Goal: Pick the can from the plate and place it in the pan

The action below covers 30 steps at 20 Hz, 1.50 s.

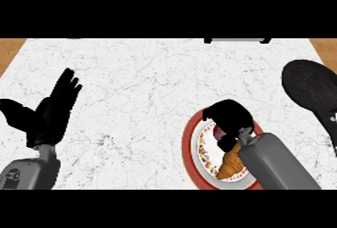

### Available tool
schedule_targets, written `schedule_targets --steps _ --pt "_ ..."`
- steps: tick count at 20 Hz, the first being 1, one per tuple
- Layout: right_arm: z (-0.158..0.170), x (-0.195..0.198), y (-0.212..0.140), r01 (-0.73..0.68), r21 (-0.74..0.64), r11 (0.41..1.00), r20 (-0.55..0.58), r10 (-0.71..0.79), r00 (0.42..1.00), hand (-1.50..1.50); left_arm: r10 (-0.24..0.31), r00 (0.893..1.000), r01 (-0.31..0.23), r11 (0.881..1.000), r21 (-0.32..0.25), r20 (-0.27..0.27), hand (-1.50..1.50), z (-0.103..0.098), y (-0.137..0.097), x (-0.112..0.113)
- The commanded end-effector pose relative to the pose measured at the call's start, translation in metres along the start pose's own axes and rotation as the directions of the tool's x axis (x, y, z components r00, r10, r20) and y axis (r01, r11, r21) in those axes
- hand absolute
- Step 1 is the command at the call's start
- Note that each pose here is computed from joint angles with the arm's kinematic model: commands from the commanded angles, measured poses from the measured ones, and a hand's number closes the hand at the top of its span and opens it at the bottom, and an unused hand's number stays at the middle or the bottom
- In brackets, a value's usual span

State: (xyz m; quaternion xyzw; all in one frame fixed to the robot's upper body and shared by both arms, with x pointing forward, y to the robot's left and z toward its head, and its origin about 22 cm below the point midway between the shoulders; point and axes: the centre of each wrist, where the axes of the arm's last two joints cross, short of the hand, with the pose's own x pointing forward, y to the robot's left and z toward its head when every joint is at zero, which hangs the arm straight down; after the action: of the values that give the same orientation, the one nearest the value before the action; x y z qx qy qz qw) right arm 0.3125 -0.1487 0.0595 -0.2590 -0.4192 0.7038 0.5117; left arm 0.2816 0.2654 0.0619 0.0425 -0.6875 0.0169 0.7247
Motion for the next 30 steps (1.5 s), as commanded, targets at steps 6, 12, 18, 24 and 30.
schedule_targets --steps 6,12,18,24,30 --pt "-0.019 -0.022 0.005 0.005 -0.064 0.998 0.081 0.000 0.997 1.50 0.019 1.000 -0.019 1.000 -0.004 -0.007 0.00 -0.013 -0.008 0.006" --pt "0.000 -0.024 0.009 0.048 -0.108 0.993 0.077 -0.040 0.996 1.50 0.006 1.000 -0.006 1.000 0.007 -0.010 0.00 0.007 0.007 -0.007" --pt "-0.001 -0.037 0.000 0.176 -0.286 0.942 -0.175 -0.232 0.957 1.50 -0.027 1.000 0.027 1.000 0.012 -0.002 0.00 0.007 0.013 -0.006" --pt "0.018 -0.031 -0.042 0.006 -0.536 0.844 -0.333 -0.217 0.918 1.50 0.008 1.000 -0.008 1.000 0.010 0.002 0.00 0.005 0.000 -0.013" --pt "0.070 -0.022 -0.092 -0.132 -0.691 0.711 -0.363 -0.184 0.913 1.50 0.016 1.000 -0.016 1.000 0.008 0.006 0.00 0.005 0.007 0.005"
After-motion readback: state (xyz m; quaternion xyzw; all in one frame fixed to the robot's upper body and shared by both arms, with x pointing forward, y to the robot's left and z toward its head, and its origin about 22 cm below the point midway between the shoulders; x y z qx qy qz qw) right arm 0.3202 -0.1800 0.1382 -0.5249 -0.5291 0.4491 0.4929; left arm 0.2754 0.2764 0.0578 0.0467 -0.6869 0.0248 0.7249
